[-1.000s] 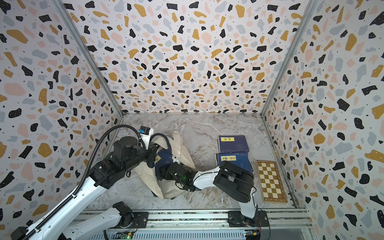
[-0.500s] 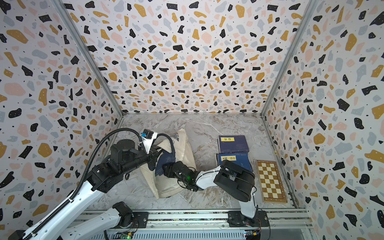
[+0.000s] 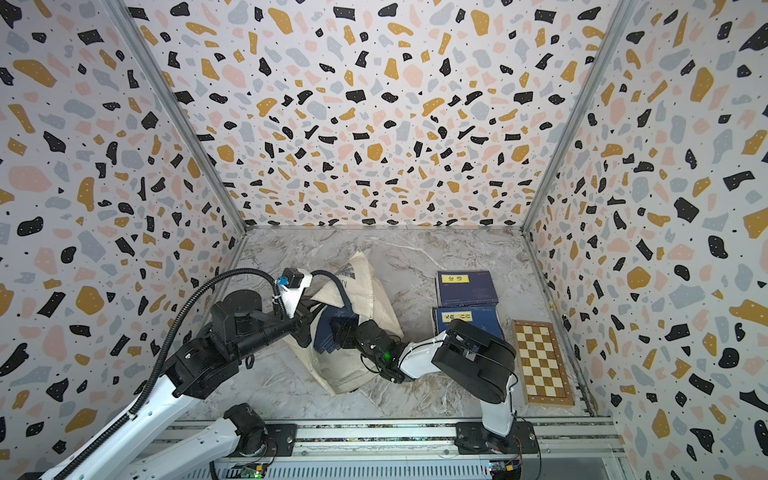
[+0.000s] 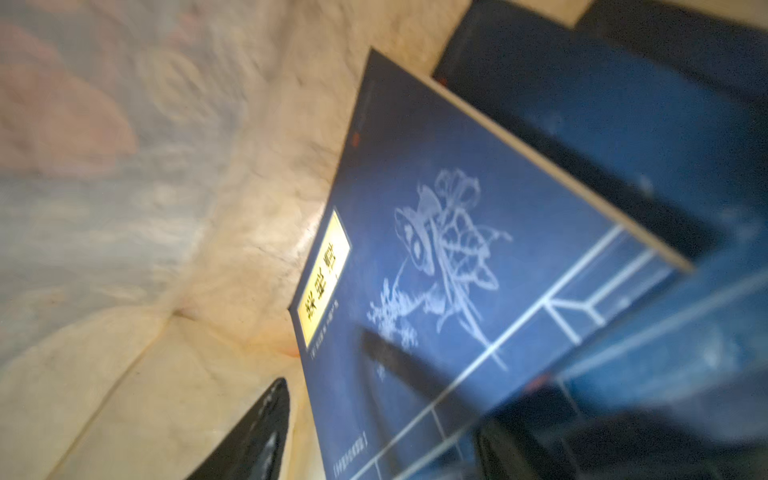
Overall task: Take out the books from the canvas bag
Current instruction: Pick up the book from the canvas bag.
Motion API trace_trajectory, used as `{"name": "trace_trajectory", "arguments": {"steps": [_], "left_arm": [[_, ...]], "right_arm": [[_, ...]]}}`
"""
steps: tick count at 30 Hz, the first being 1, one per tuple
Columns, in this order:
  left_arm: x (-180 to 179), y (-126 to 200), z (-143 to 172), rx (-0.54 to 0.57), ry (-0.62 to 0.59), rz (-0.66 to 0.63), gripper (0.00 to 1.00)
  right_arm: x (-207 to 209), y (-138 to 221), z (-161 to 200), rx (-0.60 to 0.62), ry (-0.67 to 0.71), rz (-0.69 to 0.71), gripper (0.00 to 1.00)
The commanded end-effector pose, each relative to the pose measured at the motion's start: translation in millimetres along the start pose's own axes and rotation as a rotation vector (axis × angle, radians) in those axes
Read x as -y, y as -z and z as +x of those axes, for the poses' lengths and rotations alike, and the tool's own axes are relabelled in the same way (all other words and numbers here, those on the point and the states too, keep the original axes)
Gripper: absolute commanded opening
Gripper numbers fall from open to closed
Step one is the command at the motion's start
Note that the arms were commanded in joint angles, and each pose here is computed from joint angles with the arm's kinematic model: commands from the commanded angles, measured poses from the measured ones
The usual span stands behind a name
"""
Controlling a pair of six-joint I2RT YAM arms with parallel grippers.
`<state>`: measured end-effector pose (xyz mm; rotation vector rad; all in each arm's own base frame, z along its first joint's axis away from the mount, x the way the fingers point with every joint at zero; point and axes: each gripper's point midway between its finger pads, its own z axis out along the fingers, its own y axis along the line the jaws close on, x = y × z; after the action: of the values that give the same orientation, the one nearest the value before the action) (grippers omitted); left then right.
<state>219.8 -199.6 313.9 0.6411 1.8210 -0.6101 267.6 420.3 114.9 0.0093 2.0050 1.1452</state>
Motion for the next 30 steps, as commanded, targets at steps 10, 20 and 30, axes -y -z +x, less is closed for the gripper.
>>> {"name": "trace_trajectory", "arguments": {"steps": [10,20,30], "left_arm": [[1,2,-52,0.174,-0.037,-0.018,0.0],[-45,-26,-34,0.05,0.009,-0.27,0.0],[-98,-43,-25,-0.001,0.124,-0.465,0.0]], "right_arm": [[-51,16,-45,0.133,0.004,-0.201,0.45],[-52,25,-41,0.102,-0.022,-0.203,0.2],[-64,47,-57,0.137,0.022,-0.218,0.0]]}}
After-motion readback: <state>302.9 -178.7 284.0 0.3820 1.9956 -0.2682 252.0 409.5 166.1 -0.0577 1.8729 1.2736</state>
